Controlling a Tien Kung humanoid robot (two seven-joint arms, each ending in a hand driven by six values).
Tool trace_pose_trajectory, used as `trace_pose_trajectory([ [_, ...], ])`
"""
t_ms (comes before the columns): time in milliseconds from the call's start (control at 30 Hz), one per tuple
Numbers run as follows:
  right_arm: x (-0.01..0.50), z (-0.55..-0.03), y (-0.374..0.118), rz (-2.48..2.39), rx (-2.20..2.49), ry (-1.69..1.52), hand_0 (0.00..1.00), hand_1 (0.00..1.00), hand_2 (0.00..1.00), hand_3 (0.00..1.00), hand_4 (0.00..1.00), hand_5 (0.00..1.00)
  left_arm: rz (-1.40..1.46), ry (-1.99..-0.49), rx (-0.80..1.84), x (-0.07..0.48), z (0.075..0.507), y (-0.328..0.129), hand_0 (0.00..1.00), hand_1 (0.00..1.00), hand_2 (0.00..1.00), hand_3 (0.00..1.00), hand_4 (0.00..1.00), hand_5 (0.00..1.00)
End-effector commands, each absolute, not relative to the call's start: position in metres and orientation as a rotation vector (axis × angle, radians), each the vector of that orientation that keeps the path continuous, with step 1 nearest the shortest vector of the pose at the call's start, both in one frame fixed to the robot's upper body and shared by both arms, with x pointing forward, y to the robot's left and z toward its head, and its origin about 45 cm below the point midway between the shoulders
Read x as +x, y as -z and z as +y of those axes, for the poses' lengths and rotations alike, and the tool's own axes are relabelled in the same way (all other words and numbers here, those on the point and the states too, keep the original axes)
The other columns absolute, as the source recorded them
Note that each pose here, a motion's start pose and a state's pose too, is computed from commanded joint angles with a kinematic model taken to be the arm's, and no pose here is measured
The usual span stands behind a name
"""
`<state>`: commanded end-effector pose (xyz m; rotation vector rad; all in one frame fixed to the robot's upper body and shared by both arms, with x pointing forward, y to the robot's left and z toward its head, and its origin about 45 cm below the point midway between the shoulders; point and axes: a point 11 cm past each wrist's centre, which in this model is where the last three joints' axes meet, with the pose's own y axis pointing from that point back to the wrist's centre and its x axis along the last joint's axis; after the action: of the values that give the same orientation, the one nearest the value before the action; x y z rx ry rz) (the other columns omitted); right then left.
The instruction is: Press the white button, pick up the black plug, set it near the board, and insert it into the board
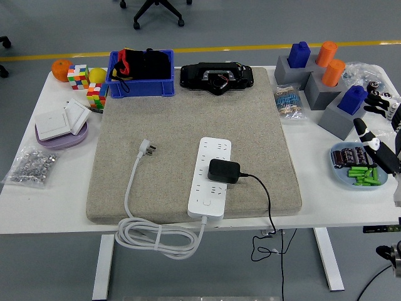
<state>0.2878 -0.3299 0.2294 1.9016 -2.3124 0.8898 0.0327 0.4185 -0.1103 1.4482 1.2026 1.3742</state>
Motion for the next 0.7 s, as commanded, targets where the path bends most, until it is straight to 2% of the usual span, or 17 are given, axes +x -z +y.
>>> trace_pose_trajectory([
  [700,0.2886,-0.3289,-0.2346,-2.299,1.896,-0.921,0.664,0.587,0.622,0.682,0.902,0.639,1.2,-1.384,1.45,0.0343,0.4217,0.109,0.775,0.711,0.665,0.731,0.649,0.544],
])
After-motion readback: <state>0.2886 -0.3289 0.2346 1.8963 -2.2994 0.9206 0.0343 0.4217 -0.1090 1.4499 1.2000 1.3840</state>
